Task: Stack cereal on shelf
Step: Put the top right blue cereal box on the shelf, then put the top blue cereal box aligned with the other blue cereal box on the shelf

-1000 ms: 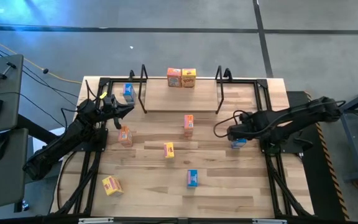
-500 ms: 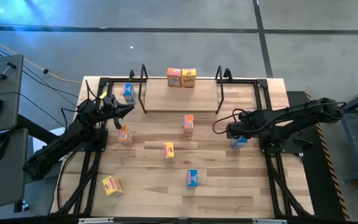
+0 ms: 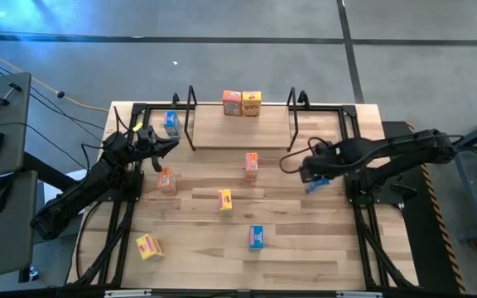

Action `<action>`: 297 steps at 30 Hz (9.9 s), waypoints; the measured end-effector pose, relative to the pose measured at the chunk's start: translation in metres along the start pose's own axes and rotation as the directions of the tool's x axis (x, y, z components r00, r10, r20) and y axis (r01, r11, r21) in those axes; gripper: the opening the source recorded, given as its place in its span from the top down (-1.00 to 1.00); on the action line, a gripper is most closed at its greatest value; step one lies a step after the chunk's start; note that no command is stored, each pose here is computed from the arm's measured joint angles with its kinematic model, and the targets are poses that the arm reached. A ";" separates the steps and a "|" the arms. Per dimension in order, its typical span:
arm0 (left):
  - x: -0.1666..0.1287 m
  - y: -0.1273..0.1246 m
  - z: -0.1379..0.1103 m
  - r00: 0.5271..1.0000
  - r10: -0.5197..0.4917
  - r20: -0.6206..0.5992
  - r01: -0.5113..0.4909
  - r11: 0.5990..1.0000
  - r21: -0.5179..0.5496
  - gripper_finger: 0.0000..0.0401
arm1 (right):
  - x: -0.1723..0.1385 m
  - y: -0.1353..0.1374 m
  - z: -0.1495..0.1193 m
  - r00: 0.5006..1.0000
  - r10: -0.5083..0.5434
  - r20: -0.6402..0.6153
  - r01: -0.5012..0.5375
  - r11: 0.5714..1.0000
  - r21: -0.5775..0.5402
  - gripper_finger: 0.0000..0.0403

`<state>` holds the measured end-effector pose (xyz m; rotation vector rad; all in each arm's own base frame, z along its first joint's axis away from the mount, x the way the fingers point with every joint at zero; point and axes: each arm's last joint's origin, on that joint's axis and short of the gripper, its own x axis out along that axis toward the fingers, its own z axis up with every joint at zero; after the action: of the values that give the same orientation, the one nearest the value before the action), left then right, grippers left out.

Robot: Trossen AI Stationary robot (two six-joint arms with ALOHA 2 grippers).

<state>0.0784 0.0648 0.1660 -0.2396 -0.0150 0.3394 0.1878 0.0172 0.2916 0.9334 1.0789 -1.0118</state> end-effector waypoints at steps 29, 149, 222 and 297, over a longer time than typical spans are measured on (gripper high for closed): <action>0.000 0.000 0.000 1.000 -0.001 0.000 0.001 1.000 0.010 0.92 | -0.014 0.069 0.259 0.974 0.039 0.221 0.196 0.337 -0.921 0.17; 0.099 0.063 0.097 0.267 0.561 -0.783 -0.778 0.606 0.168 -0.36 | 0.027 0.003 0.063 0.631 0.596 0.497 0.245 0.455 -0.856 1.00; 0.095 0.079 0.097 0.275 0.594 -0.756 -0.805 0.572 0.156 -0.67 | 0.025 0.005 0.064 0.609 0.610 0.507 0.248 0.460 -0.852 1.00; 0.153 -0.120 0.082 0.687 0.150 -0.711 0.094 0.952 0.291 0.22 | 0.020 0.019 0.026 0.608 0.680 0.410 0.178 0.386 -0.905 1.00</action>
<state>0.2581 0.0244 0.2701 -0.0491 0.8430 0.2518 0.2153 -0.0062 0.2803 -0.2838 0.4985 -0.2631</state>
